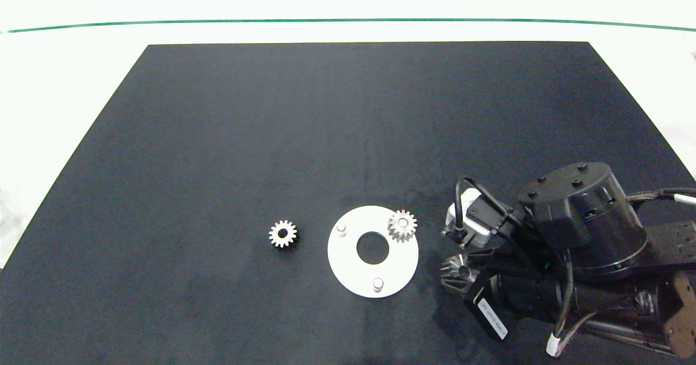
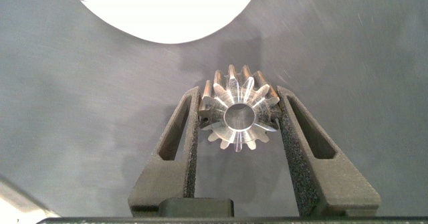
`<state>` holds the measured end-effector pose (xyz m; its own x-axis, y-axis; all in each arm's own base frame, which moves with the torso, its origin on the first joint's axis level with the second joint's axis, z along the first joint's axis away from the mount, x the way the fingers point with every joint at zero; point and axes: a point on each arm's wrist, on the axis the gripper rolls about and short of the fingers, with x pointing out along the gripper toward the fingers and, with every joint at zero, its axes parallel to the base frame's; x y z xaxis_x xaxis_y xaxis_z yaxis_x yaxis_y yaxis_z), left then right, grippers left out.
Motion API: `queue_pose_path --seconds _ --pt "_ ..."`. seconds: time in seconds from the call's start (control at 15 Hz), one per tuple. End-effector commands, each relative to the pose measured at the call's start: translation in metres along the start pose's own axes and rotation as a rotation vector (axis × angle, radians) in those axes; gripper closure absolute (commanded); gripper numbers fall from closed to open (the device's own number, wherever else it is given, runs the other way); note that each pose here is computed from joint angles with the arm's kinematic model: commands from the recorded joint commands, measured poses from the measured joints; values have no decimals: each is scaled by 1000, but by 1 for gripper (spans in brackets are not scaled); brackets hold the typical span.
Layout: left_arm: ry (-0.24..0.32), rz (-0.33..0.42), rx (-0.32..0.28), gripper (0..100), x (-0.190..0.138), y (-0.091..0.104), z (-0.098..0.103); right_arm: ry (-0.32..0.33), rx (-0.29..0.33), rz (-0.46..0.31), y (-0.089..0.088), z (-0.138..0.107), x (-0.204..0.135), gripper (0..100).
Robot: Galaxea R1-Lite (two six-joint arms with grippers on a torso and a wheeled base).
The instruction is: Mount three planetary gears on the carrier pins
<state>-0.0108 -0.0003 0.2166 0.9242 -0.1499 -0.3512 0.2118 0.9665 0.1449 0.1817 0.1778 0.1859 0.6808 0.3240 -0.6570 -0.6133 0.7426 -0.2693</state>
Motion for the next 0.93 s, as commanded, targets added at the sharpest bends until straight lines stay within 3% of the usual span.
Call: queue_pose_path --seconds 0.07,0.47,0.93 --pt "-5 1 1 0 -2 0 -1 -57 -29 36 12 13 -9 78" --pt "4 -1 1 0 -1 -1 -5 -82 -53 77 30 33 1 78" --pt "9 -5 1 0 1 -1 -5 -39 -89 98 43 41 15 78"
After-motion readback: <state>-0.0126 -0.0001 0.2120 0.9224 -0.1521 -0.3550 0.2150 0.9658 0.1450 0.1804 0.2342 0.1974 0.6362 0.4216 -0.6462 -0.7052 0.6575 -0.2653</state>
